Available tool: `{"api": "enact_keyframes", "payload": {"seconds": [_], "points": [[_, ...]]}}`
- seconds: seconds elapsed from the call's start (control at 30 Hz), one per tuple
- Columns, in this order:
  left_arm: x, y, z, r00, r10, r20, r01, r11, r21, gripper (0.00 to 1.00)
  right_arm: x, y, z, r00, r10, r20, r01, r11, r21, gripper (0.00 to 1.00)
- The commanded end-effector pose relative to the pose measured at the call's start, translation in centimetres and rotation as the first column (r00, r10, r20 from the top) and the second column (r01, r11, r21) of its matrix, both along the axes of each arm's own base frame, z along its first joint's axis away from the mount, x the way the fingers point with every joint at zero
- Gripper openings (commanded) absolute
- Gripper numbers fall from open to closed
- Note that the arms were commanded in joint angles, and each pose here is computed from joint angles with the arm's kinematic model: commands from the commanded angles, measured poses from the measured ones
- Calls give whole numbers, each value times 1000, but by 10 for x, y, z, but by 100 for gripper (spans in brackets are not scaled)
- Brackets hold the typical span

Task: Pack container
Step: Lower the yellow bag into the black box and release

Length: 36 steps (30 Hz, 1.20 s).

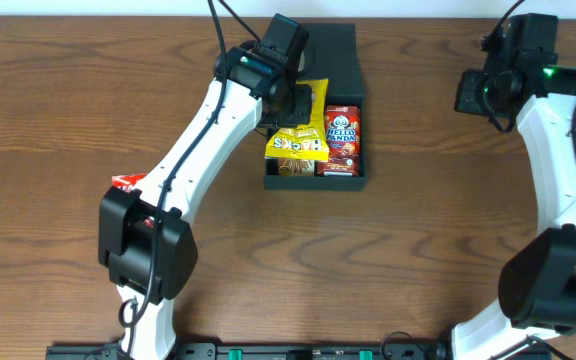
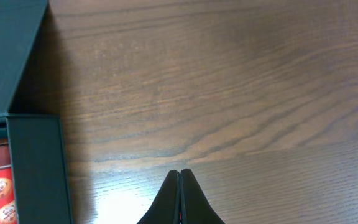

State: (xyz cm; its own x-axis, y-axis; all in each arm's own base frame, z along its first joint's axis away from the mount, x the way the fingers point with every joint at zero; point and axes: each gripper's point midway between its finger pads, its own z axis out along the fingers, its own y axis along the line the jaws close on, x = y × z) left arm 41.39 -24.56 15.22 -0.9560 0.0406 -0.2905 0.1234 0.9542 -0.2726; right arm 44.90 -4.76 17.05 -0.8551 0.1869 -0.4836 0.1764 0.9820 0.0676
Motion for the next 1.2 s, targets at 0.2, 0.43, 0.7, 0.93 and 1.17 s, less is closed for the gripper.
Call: {"api": "enact_keyframes", "payload": {"seconds": [0.2, 0.43, 0.7, 0.93, 1.17], "points": [[1, -2, -47, 993, 28, -111, -23, 999, 40, 6, -1, -2, 3, 1000, 5, 0, -5, 1000, -9, 2], [-3, 0, -61, 990, -7, -138, 17, 998, 68, 31, 1, -3, 4, 1000, 5, 9, -5, 1000, -10, 1], [-2, -1, -56, 991, -70, -117, 78, 995, 67, 81, 4, -3, 5, 1000, 5, 20, -5, 1000, -12, 2], [2, -4, -35, 993, -92, -72, 96, 994, 50, 45, 5, -3, 6, 1000, 5, 25, -5, 1000, -12, 2], [-9, 3, -33, 989, -86, -119, 96, 992, 79, 6, 5, -3, 6, 1000, 5, 28, -5, 1000, -13, 2]]}}
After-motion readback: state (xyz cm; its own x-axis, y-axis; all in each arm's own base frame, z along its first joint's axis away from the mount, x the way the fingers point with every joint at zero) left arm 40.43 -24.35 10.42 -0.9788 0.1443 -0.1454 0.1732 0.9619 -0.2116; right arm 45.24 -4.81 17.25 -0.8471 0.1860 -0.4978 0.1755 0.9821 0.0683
